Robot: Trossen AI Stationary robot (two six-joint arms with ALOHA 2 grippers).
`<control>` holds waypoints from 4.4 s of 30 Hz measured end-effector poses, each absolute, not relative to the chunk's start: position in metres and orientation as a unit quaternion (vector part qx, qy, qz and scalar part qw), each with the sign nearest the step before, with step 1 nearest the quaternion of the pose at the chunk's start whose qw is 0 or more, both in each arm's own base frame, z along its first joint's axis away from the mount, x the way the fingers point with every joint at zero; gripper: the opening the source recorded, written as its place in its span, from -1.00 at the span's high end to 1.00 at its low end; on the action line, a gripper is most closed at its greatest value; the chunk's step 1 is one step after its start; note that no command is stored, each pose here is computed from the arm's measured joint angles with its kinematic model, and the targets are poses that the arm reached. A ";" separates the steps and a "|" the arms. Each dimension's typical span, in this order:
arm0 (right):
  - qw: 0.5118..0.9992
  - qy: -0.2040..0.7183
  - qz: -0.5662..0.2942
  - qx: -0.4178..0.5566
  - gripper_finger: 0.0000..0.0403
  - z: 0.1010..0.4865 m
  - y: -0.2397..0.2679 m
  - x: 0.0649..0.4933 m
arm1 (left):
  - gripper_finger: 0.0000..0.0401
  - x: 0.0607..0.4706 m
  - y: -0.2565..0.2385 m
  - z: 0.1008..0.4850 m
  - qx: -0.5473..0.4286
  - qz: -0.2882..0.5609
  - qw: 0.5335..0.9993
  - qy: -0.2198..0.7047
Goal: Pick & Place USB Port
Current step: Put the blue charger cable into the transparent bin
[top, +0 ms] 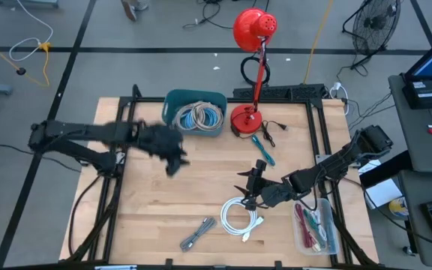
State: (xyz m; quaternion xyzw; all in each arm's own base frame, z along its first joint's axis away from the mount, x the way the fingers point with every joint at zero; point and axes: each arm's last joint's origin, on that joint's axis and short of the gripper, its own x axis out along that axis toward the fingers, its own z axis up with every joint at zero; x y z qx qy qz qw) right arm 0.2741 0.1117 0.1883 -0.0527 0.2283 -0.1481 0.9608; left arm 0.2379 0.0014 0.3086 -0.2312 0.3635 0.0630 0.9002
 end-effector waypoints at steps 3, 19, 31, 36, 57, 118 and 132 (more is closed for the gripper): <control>0.961 0.228 -0.149 -0.051 -0.04 0.188 0.112 0.274 | -0.03 0.242 -0.036 0.289 -0.225 0.063 0.899 0.369; 0.830 0.401 -0.382 0.064 -0.04 0.154 0.003 0.262 | -0.03 0.233 -0.108 0.243 -0.189 0.065 0.936 0.289; 0.778 0.473 -0.389 0.138 -0.04 0.145 -0.053 0.248 | -0.03 0.233 -0.107 0.244 -0.140 0.085 0.948 0.272; 0.758 0.491 -0.401 0.152 -0.04 0.132 -0.056 0.235 | -0.03 0.232 -0.109 0.244 -0.128 0.093 0.951 0.266; 0.837 0.455 -0.243 0.181 0.87 0.142 -0.019 0.237 | -0.03 0.229 -0.108 0.238 -0.102 0.121 0.953 0.258; 0.554 0.611 -0.408 0.391 0.85 0.228 0.210 0.120 | -0.03 0.215 -0.100 0.199 -0.093 0.142 0.944 0.282; 0.548 0.625 -0.374 0.412 0.91 0.206 0.209 0.126 | -0.03 0.214 -0.099 0.198 -0.090 0.147 0.943 0.286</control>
